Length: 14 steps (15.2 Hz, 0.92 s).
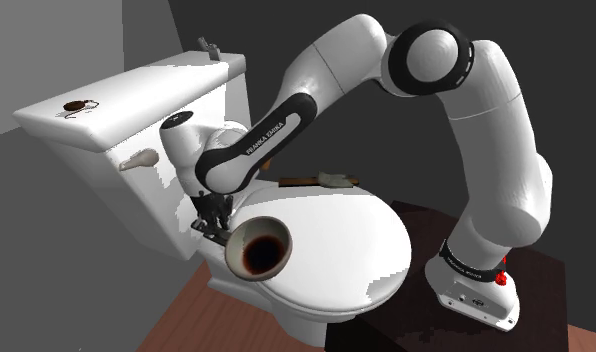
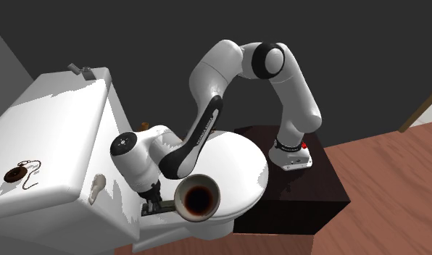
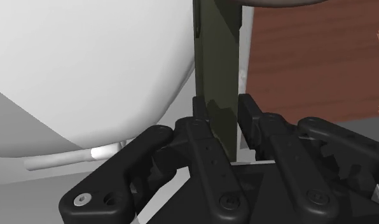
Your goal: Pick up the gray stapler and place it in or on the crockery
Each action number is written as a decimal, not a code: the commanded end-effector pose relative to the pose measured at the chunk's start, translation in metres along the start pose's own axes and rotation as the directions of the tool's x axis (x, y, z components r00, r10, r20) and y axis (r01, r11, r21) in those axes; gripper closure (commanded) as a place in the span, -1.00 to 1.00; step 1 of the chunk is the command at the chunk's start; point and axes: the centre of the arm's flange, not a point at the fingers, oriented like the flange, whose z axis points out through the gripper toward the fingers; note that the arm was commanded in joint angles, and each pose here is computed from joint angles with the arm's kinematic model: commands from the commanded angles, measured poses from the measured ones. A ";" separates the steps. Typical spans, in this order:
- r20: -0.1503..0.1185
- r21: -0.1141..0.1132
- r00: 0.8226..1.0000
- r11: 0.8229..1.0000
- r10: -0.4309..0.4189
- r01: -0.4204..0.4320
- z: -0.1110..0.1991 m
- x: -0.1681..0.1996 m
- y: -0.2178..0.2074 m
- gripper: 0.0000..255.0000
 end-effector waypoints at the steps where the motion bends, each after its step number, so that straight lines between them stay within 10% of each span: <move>1: 0.017 0.004 0.948 0.948 -0.318 0.318 0.004 0.003 0.010 1.00; 14: 0.017 0.004 0.948 0.948 -0.318 0.318 -0.065 0.001 0.010 1.00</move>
